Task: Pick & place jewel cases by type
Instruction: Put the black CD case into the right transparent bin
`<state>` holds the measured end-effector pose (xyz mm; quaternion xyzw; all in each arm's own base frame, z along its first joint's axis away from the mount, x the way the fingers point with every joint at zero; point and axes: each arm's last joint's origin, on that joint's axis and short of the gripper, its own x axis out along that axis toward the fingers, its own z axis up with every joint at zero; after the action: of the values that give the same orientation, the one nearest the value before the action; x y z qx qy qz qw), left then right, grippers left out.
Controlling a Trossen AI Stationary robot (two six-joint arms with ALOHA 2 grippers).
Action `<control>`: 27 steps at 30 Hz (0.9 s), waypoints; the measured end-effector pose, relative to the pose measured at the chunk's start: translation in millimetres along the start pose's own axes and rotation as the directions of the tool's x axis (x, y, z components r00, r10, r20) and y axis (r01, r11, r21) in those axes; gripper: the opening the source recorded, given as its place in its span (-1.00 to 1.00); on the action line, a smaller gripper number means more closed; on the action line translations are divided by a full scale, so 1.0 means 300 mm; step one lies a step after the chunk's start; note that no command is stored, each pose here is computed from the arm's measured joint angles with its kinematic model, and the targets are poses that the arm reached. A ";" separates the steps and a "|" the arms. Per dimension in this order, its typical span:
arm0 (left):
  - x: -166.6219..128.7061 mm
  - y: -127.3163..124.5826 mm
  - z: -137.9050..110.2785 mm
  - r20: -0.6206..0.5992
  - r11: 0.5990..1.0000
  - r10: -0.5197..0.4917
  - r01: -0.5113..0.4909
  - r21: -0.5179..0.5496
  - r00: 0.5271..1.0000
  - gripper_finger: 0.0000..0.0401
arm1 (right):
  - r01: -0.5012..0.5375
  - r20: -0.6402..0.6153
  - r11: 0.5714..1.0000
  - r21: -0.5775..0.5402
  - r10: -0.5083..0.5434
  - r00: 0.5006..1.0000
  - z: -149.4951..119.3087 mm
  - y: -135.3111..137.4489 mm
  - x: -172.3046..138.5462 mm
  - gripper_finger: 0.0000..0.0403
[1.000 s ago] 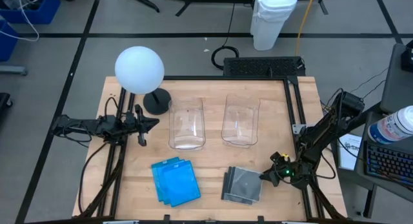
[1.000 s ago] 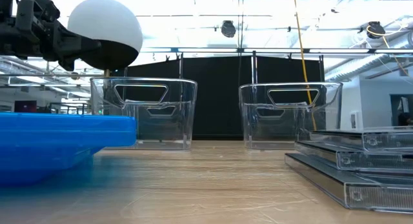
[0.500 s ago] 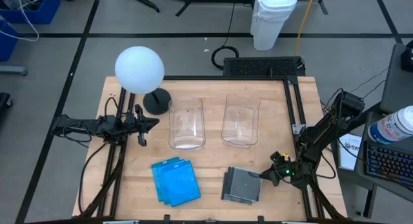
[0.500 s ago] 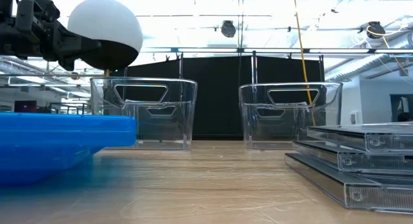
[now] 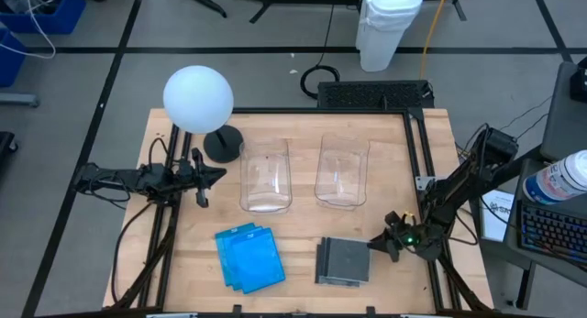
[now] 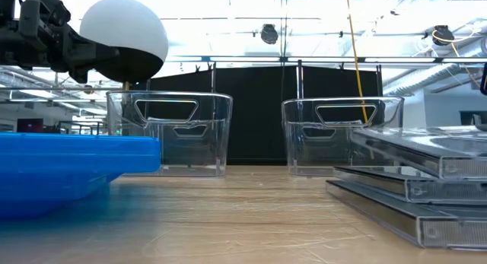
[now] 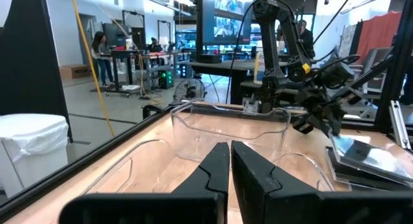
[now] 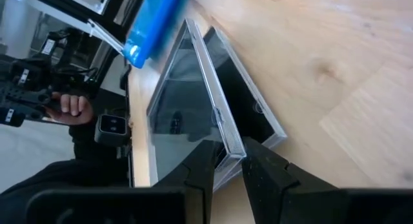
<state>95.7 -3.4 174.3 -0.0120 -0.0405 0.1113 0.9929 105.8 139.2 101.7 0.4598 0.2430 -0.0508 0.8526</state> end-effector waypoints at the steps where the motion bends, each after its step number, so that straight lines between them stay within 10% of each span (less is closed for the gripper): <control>1: 0.000 0.000 0.000 0.000 1.000 0.000 0.000 0.000 1.000 -0.87 | -0.004 0.002 1.000 -0.005 0.004 1.000 0.001 0.002 -0.001 -0.70; 27: 0.000 0.000 0.000 0.000 1.000 0.001 -0.001 -0.001 1.000 -0.87 | -0.283 0.073 0.944 -0.171 0.298 0.952 0.054 0.133 -0.046 -0.71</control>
<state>95.6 -3.3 174.3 -0.0125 -0.0407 0.1117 0.9928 112.2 147.0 145.9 0.4185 0.1336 0.0724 0.8954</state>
